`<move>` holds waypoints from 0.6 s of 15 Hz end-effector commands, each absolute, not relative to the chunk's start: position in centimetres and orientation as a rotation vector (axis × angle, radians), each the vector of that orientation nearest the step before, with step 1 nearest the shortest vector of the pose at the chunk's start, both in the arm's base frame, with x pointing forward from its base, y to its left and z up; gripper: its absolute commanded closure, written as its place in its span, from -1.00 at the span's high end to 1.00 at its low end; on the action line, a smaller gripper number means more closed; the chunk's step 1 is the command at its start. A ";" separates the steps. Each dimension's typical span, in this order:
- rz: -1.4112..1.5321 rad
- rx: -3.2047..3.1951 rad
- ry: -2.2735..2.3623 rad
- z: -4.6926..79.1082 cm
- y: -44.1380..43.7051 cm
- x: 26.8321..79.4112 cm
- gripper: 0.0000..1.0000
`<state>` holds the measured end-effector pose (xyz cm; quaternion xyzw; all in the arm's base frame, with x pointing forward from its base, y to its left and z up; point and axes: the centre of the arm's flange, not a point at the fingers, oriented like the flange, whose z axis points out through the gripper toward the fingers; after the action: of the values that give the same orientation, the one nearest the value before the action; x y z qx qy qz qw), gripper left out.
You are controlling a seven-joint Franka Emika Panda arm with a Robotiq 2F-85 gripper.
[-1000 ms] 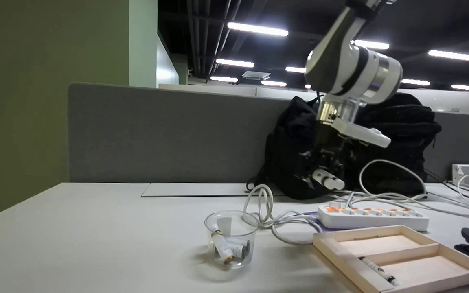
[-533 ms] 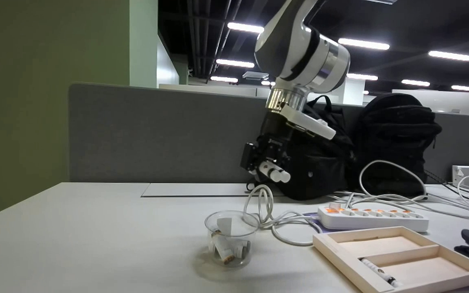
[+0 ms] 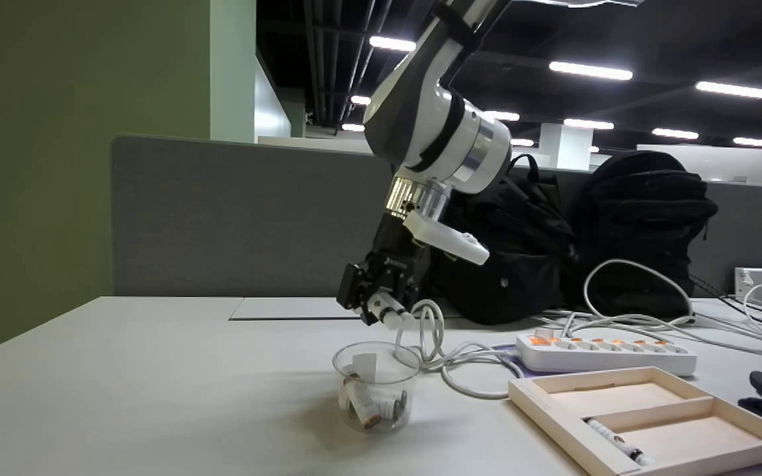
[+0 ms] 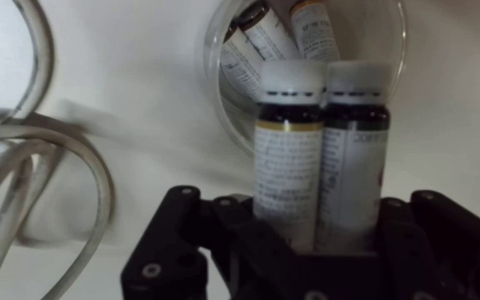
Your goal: Move the two bottles from the top compartment of the box to the bowl
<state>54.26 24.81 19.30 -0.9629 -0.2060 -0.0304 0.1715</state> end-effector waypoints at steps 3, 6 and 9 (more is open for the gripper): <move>-0.139 -2.664 -0.649 18.2 27.7 55.0 -1.00; -0.133 -2.650 -0.664 17.5 28.3 54.7 -0.48; -0.122 -2.639 -0.671 17.2 28.5 54.4 -0.06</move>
<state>53.86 28.43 17.11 -0.9507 -0.2358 -0.0391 0.1978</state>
